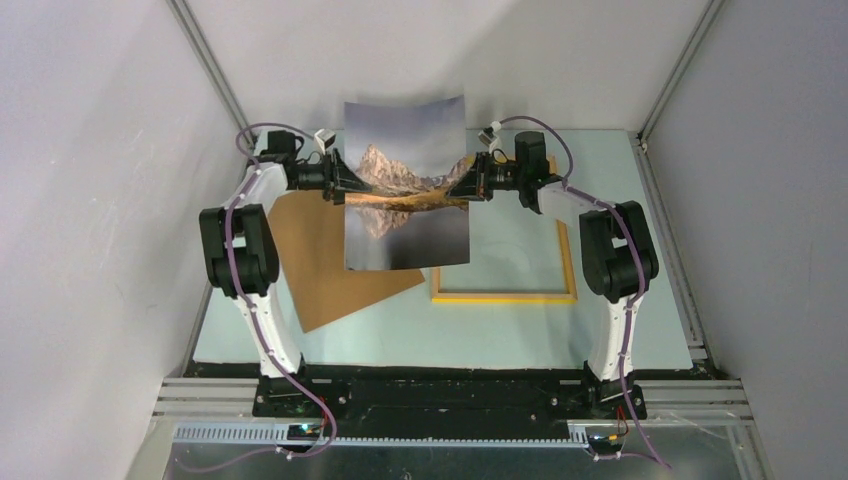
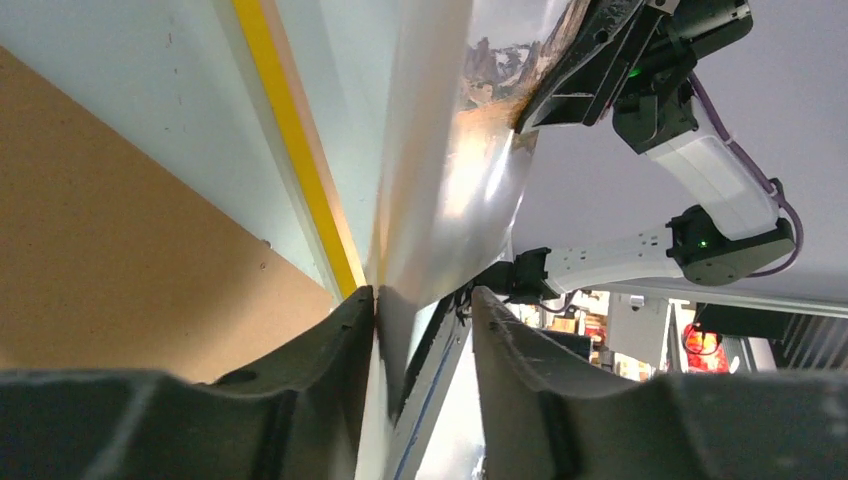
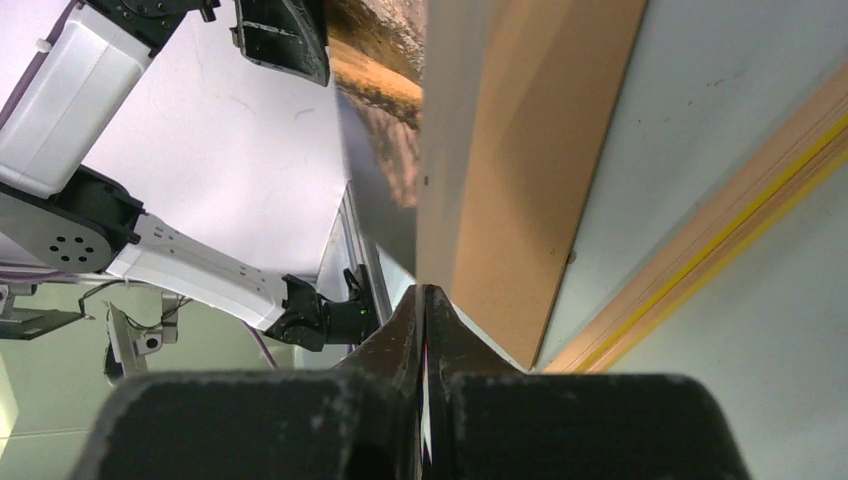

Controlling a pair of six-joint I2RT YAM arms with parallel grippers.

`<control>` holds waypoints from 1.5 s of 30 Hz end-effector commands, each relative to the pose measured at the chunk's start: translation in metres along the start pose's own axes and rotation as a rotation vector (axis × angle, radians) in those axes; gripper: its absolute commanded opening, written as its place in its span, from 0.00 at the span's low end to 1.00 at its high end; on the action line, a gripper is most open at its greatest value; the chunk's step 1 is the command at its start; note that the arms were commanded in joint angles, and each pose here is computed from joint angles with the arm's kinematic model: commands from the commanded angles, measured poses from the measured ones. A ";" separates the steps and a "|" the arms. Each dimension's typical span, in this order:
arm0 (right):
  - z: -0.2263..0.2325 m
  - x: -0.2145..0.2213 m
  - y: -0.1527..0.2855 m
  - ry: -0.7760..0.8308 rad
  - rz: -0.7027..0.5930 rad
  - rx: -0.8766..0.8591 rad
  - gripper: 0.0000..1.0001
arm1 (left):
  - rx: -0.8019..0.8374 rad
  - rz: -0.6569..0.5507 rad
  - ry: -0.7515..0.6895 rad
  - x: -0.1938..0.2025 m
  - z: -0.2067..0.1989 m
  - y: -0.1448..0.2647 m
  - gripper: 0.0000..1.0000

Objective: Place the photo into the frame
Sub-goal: Turn over the photo at the center of the board.

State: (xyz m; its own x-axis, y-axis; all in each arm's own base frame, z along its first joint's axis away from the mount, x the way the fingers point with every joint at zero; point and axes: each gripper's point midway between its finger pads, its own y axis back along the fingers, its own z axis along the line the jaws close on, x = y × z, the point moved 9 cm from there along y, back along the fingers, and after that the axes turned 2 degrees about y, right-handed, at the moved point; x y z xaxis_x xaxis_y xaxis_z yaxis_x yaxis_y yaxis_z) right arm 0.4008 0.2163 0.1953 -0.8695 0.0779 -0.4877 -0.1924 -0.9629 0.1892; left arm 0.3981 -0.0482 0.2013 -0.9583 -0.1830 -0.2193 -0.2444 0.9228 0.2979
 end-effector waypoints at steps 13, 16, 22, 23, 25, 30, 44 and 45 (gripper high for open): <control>-0.004 -0.008 0.015 0.054 -0.041 0.038 0.41 | -0.092 -0.107 -0.250 -0.001 -0.076 0.017 0.00; 0.000 -0.014 0.025 0.076 -0.063 0.061 0.64 | -0.153 -0.168 -0.300 0.000 -0.098 0.025 0.00; 0.009 -0.027 0.050 0.121 -0.120 0.120 0.81 | -0.351 -0.269 -0.437 0.002 -0.138 0.045 0.00; 0.011 -0.029 0.055 0.129 -0.131 0.132 0.82 | -0.437 -0.287 -0.485 0.003 -0.146 0.052 0.00; 0.016 -0.032 0.061 0.142 -0.149 0.148 0.82 | -0.567 -0.292 -0.571 0.007 -0.160 0.053 0.00; 0.028 -0.036 0.068 0.171 -0.173 0.163 0.83 | -0.826 -0.291 -0.765 0.020 -0.193 0.046 0.00; 0.035 -0.030 0.080 0.141 -0.237 0.189 0.85 | -1.316 -0.074 -1.043 0.034 -0.172 -0.064 0.00; 0.033 -0.030 0.082 0.135 -0.252 0.204 0.86 | -1.316 -0.066 -1.043 0.033 -0.169 -0.069 0.00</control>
State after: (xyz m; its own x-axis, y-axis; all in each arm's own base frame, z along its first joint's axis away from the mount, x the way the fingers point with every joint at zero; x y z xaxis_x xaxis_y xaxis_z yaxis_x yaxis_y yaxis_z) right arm 0.4009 0.1517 0.2359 -0.7706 0.2049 -0.6035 -0.4260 -0.8699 0.2487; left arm 0.3451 -0.1699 0.3398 -0.5648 0.5216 -0.6395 -0.7253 0.0559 0.6862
